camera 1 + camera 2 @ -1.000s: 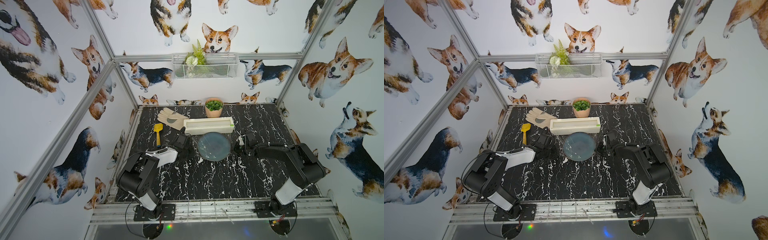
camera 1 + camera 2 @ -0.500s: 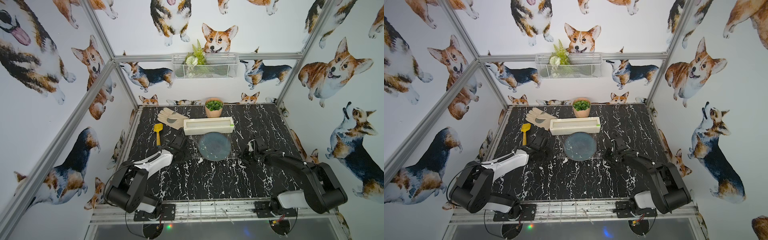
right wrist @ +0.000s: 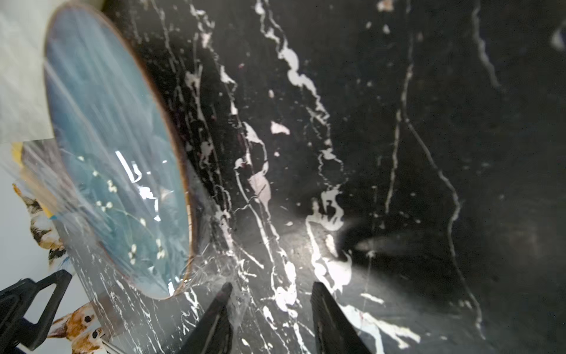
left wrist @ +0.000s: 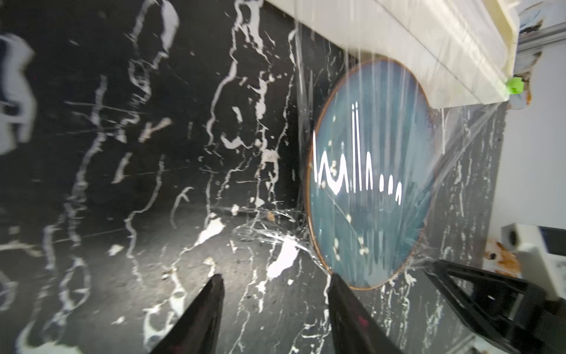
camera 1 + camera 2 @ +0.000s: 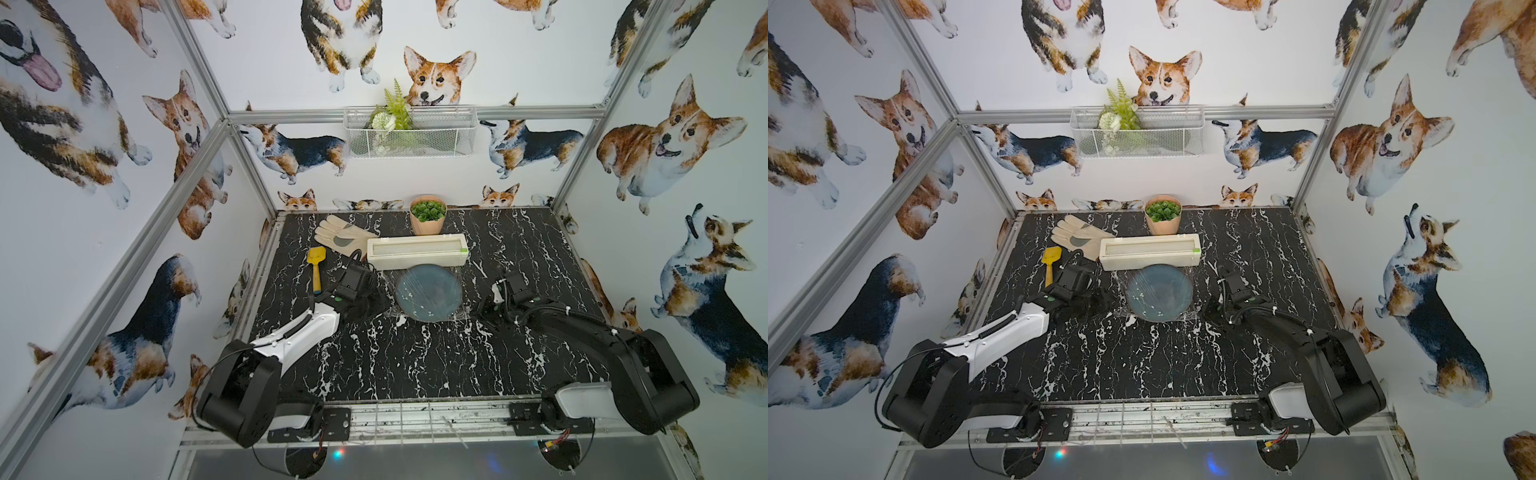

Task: Wrap the plate with plastic wrap
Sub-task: Cover the plate with plastic wrap, then pick up the plate at the center of the board.

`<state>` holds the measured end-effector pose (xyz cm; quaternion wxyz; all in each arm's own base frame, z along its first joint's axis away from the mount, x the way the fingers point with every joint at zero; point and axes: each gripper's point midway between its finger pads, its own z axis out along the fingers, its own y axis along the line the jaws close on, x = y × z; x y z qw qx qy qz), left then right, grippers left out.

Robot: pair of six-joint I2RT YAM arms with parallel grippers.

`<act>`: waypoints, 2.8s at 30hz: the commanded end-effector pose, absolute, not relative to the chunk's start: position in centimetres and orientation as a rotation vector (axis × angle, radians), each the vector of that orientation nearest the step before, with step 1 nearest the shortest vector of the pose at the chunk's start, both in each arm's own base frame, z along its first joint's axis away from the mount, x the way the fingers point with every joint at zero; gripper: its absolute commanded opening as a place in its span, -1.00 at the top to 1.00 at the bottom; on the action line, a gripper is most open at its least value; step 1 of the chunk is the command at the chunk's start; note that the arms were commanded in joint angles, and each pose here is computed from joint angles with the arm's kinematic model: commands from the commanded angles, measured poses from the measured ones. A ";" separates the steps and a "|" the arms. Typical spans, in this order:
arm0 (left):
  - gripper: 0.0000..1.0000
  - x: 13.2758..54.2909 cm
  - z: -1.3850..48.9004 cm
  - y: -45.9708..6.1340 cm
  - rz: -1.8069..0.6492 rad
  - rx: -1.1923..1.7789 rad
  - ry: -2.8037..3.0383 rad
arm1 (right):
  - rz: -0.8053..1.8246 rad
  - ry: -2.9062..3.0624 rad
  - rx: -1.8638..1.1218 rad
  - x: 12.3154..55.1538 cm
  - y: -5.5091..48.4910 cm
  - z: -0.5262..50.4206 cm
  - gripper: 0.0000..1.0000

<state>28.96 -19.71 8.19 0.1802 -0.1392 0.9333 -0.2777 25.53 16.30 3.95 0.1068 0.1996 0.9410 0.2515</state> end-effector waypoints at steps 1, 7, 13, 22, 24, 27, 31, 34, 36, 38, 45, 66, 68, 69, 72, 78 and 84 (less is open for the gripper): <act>-0.14 29.9 9.0 -22.7 -0.993 -0.430 2.603 | 0.749 2.784 0.677 25.7 16.4 3.2 0.10; -0.10 30.9 7.1 -24.6 -1.040 -0.465 2.616 | 0.854 2.754 0.721 25.9 16.8 3.6 0.07; -0.04 31.2 4.0 -26.4 -1.064 -0.495 2.660 | 0.979 2.688 0.798 26.1 15.9 4.9 0.03; 0.14 31.8 2.0 -28.0 -1.054 -0.517 2.682 | 0.900 2.746 0.784 24.5 14.1 4.3 0.02; 0.31 31.8 1.8 -27.8 -1.032 -0.515 2.687 | 0.846 2.750 0.768 24.2 13.2 4.6 0.01; 0.61 31.6 1.8 -27.3 -0.990 -0.508 2.703 | 0.721 2.768 0.748 23.7 11.3 4.9 -0.05; 0.88 31.6 2.3 -26.9 -0.956 -0.490 2.702 | 0.583 2.794 0.726 23.2 9.1 5.1 -0.21; 0.90 31.3 2.6 -26.9 -0.953 -0.484 2.709 | 0.586 2.792 0.703 23.3 9.1 6.2 -0.21; 0.90 31.3 3.0 -26.8 -0.952 -0.475 2.704 | 0.744 2.733 0.699 24.2 10.8 7.6 -0.17; 0.91 31.1 3.0 -26.8 -0.940 -0.467 2.708 | 0.934 2.642 0.674 25.5 13.5 9.7 -0.08; 0.91 31.0 3.5 -26.9 -0.948 -0.466 2.702 | 1.040 2.653 0.647 26.9 19.6 9.1 0.18; 0.94 31.3 6.5 -28.2 -1.112 -0.470 2.621 | 1.028 2.604 0.919 30.2 21.1 3.3 0.30; 0.94 31.3 6.7 -28.5 -1.136 -0.466 2.616 | 1.096 2.557 0.933 30.9 21.8 3.7 0.30; 0.94 31.3 6.9 -28.6 -1.152 -0.462 2.609 | 1.130 2.527 0.937 31.3 22.1 4.0 0.30; 0.94 31.2 7.2 -29.1 -1.225 -0.479 2.585 | 1.245 2.423 0.957 32.7 23.1 5.0 0.30; 0.94 31.1 7.9 -29.8 -1.340 -0.504 2.532 | 1.464 2.219 0.965 34.6 24.4 7.2 0.30; 0.94 31.0 9.2 -29.6 -1.366 -0.494 2.493 | 1.510 2.203 0.965 34.6 24.9 7.2 0.17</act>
